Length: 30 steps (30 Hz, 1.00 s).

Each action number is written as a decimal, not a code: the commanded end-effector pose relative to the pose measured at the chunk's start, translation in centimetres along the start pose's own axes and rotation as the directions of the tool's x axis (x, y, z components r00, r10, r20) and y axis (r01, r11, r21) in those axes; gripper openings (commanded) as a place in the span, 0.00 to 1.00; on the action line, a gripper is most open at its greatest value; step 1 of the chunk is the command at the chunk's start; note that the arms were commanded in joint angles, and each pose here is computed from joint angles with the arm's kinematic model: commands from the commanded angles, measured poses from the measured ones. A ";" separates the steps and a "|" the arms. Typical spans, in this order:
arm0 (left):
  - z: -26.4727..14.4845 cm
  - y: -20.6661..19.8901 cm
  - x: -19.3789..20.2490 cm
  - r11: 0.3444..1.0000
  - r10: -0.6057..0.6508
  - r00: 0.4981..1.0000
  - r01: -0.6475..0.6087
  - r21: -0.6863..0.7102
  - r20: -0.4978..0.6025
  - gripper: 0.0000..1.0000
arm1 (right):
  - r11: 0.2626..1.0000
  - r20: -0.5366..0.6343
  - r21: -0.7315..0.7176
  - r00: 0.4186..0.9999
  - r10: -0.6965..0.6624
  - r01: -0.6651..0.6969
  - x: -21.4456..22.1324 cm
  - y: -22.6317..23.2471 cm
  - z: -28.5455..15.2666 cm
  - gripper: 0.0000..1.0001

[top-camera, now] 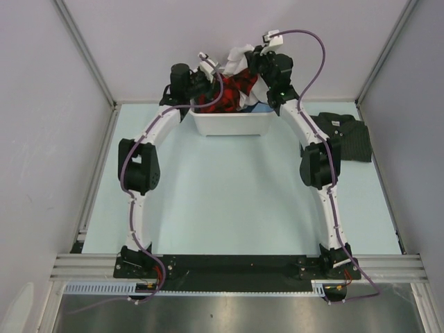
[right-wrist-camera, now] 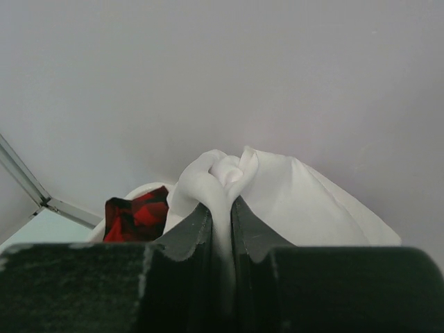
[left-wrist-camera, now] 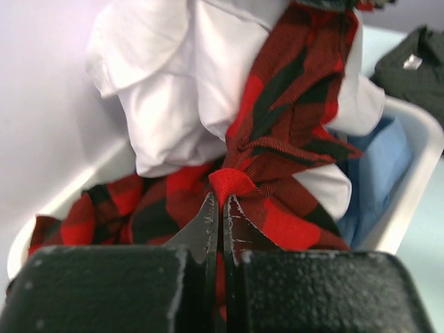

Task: Fold and stack the long sleeve shirts
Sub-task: Grab the shirt from the pile

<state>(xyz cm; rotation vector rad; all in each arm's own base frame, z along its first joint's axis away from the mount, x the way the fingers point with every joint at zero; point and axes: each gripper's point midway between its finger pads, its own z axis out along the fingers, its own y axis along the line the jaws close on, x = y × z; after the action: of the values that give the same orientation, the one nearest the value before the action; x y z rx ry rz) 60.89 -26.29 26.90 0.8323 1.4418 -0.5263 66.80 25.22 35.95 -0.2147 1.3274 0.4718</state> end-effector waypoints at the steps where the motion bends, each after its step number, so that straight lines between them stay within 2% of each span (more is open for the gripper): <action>1: -6.1 5.8 5.3 0.987 0.028 0.974 -0.063 -0.151 -0.224 0.00 | 0.984 0.312 0.173 0.946 -0.089 0.036 -12.4 -5.3 -1.2 0.14; 6: -7.3 3.9 5.9 0.989 0.122 0.957 -0.140 -0.053 -0.263 0.00 | 0.984 0.293 0.177 0.953 -0.072 0.020 -11.4 -6.2 -1.3 0.12; 7: -7.4 3.3 6.0 0.985 0.163 0.950 -0.172 -0.012 -0.265 0.00 | 0.985 0.279 0.174 0.958 -0.059 0.010 -10.6 -6.4 -1.3 0.14; 9: -7.8 3.0 5.9 0.980 0.193 0.944 -0.198 0.006 -0.266 0.00 | 0.986 0.282 0.167 0.958 -0.056 0.008 -10.8 -6.5 -1.5 0.27; 14: -8.1 3.1 6.1 0.973 0.228 0.932 -0.231 0.023 -0.282 0.00 | 0.986 0.268 0.164 0.963 -0.034 -0.011 -10.0 -6.8 -1.6 0.30; 16: -8.2 3.2 6.2 0.974 0.223 0.932 -0.227 0.020 -0.284 0.00 | 0.986 0.261 0.166 0.965 -0.041 -0.004 -9.7 -7.0 -1.5 0.21; 17: -8.2 3.2 6.1 0.974 0.222 0.933 -0.227 0.017 -0.283 0.00 | 0.988 0.254 0.152 0.966 -0.038 -0.001 -9.6 -6.7 -1.5 0.09; 18: -8.2 3.5 6.1 0.974 0.216 0.933 -0.225 0.002 -0.288 0.00 | 0.992 0.243 0.126 0.969 -0.038 0.007 -9.3 -6.5 -1.4 0.03; 19: -8.2 3.9 5.7 0.977 0.196 0.940 -0.211 -0.025 -0.278 0.00 | 0.993 0.234 0.121 0.972 -0.035 0.007 -8.8 -6.5 -1.3 0.00; 22: -8.1 6.3 4.3 0.974 0.106 0.956 -0.155 -0.165 -0.273 0.01 | 0.994 0.224 0.108 0.974 -0.023 -0.002 -8.8 -6.4 -1.3 0.00; 23: -7.8 6.9 4.9 0.972 0.073 0.956 -0.132 -0.194 -0.284 0.07 | 0.994 0.228 0.107 0.973 -0.023 -0.002 -8.9 -6.5 -1.2 0.00; 24: -7.7 7.7 3.1 0.968 0.036 0.963 -0.101 -0.232 -0.266 0.31 | 0.995 0.248 0.100 0.969 -0.015 -0.010 -9.9 -6.2 -1.3 0.00; 26: -7.4 7.9 1.9 0.968 0.002 0.970 -0.063 -0.243 -0.244 0.55 | 0.996 0.277 0.085 0.961 -0.001 -0.024 -11.2 -5.8 -1.2 0.00; 27: -7.5 8.2 0.1 0.964 -0.031 0.979 -0.024 -0.267 -0.201 0.78 | 0.997 0.314 0.070 0.949 0.007 -0.031 -13.1 -5.0 -1.3 0.00; 28: -7.6 8.3 -0.9 0.960 -0.050 0.983 -0.001 -0.280 -0.176 0.85 | 0.998 0.337 0.061 0.942 0.008 -0.030 -14.1 -4.5 -1.4 0.00; 29: -8.3 8.4 -3.9 0.952 -0.095 0.991 0.062 -0.300 -0.099 0.99 | 0.999 0.387 0.039 0.922 0.016 -0.033 -16.7 -3.1 -1.9 0.00; 30: -8.6 8.5 -4.9 0.948 -0.111 0.991 0.084 -0.306 -0.072 0.99 | 0.999 0.420 0.032 0.907 0.013 -0.029 -18.1 -2.6 -2.3 0.00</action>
<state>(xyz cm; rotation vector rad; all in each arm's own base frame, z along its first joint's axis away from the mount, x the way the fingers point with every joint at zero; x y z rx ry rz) 62.16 -15.87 25.75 0.7543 1.6859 -0.2455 68.95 18.34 38.49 -0.0742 1.2456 0.4230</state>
